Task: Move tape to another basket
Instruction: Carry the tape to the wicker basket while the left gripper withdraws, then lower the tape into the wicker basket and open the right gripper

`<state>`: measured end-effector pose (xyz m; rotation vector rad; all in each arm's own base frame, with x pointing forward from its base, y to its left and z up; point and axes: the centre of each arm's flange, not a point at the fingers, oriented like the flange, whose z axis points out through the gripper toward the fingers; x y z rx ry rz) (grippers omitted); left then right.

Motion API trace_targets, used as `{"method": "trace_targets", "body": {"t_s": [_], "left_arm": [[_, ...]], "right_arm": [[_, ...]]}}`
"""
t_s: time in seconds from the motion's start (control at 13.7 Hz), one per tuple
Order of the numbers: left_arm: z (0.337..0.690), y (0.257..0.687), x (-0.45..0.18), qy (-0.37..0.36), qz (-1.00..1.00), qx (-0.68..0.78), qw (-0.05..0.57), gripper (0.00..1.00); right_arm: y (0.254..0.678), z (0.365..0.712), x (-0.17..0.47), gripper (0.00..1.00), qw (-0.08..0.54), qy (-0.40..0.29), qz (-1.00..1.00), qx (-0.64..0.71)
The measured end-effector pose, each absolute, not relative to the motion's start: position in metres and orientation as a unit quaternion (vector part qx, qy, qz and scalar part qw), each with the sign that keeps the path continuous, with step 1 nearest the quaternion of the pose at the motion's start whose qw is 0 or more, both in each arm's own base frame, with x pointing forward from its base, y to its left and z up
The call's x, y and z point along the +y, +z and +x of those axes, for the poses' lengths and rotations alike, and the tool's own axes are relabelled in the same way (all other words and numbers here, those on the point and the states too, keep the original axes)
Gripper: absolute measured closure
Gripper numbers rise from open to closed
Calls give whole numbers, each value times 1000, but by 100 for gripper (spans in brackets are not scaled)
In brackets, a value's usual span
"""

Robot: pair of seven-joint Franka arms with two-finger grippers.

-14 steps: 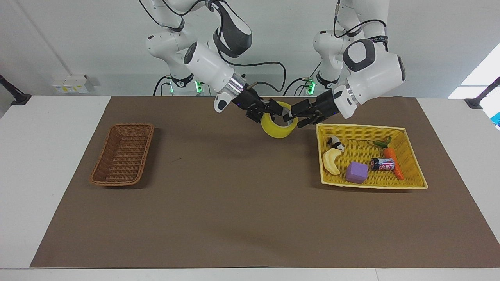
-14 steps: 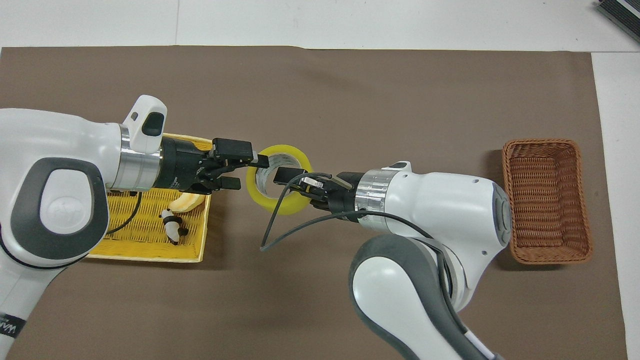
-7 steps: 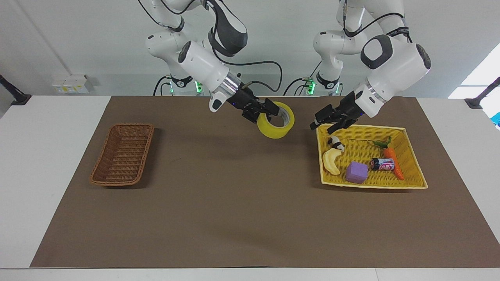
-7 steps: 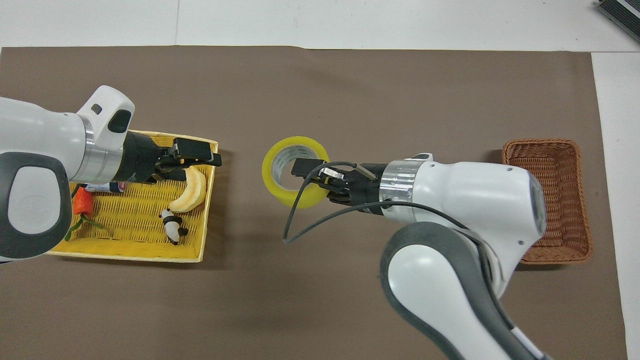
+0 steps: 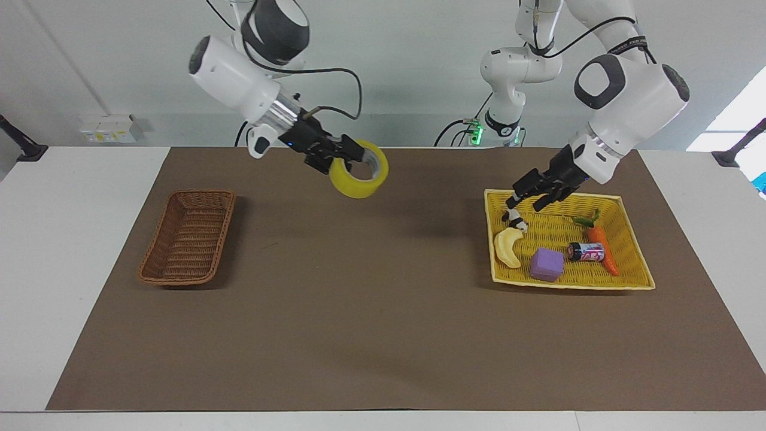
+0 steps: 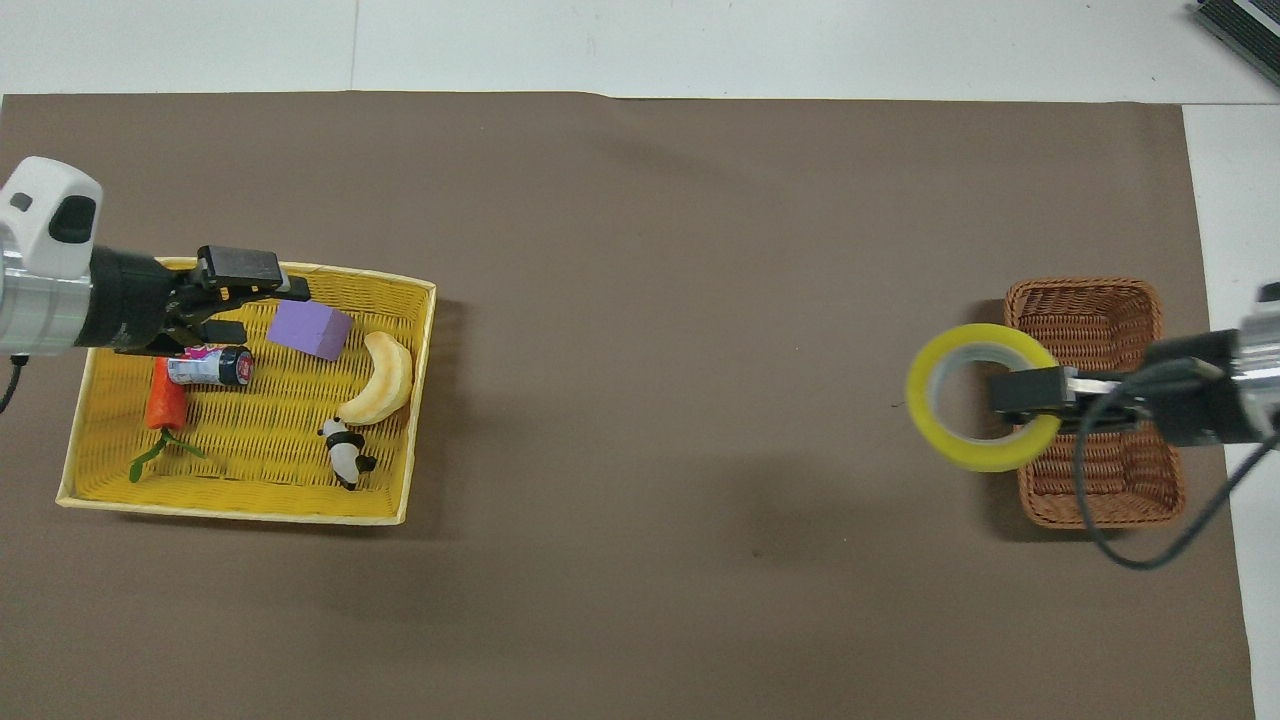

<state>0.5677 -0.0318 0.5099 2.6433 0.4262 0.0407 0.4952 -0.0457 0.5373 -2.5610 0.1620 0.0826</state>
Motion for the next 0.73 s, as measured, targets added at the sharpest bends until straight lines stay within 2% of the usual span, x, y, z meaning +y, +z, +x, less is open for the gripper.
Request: {"method": "trace_targets", "body": {"t_s": [0.15, 0.29, 0.51, 0.73], "left_arm": [[562, 508, -3, 6, 979, 134, 156, 0], [560, 512, 5, 5, 994, 84, 66, 0], [561, 530, 6, 6, 999, 34, 24, 0], [559, 570, 9, 2, 1000, 16, 3, 0]], "right_arm": [[525, 482, -111, 100, 235, 31, -968, 77], [505, 477, -147, 100, 225, 42, -969, 95], [452, 480, -201, 100, 208, 45, -973, 93], [426, 491, -209, 100, 161, 53, -982, 78]]}}
